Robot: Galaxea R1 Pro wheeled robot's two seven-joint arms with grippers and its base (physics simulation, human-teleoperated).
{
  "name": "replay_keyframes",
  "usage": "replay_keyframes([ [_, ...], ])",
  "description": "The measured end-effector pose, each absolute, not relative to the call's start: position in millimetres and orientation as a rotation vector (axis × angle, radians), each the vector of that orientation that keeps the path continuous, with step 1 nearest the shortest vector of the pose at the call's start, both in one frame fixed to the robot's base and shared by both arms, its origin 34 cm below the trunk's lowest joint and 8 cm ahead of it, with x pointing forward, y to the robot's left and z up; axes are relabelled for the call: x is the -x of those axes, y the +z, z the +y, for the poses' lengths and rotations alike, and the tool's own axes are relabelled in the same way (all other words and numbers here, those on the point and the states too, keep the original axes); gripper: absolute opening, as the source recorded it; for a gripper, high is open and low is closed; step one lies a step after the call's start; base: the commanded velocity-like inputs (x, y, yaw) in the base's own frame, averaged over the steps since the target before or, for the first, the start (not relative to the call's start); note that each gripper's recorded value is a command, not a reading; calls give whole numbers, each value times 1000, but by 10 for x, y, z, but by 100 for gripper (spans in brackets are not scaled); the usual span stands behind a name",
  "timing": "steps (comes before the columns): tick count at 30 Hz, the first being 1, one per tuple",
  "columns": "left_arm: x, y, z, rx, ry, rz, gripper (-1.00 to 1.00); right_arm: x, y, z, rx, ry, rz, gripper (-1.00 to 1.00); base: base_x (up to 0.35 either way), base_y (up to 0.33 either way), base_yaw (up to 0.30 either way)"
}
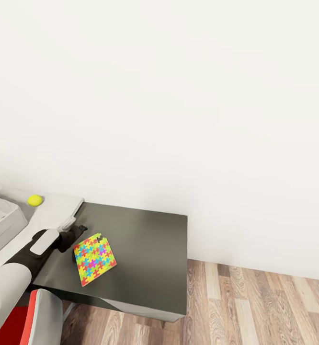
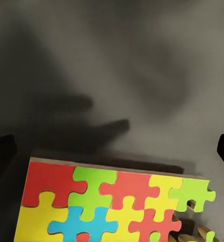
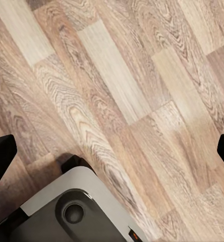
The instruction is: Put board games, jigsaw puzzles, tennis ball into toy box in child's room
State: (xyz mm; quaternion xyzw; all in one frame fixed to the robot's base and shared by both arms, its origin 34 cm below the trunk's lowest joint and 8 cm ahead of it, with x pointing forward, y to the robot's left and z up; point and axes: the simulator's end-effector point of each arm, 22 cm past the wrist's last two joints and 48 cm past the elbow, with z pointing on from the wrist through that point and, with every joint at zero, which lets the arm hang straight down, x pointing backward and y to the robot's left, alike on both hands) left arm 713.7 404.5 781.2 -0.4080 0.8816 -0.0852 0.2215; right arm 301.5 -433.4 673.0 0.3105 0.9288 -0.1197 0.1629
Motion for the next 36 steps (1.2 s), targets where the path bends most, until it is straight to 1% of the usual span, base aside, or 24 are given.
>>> replay_keyframes([
  [36,-7073,7650,4067,1138,-217,2459,100,-2924,6674,-4316,-888,-351,2675,100,0,0,0],
])
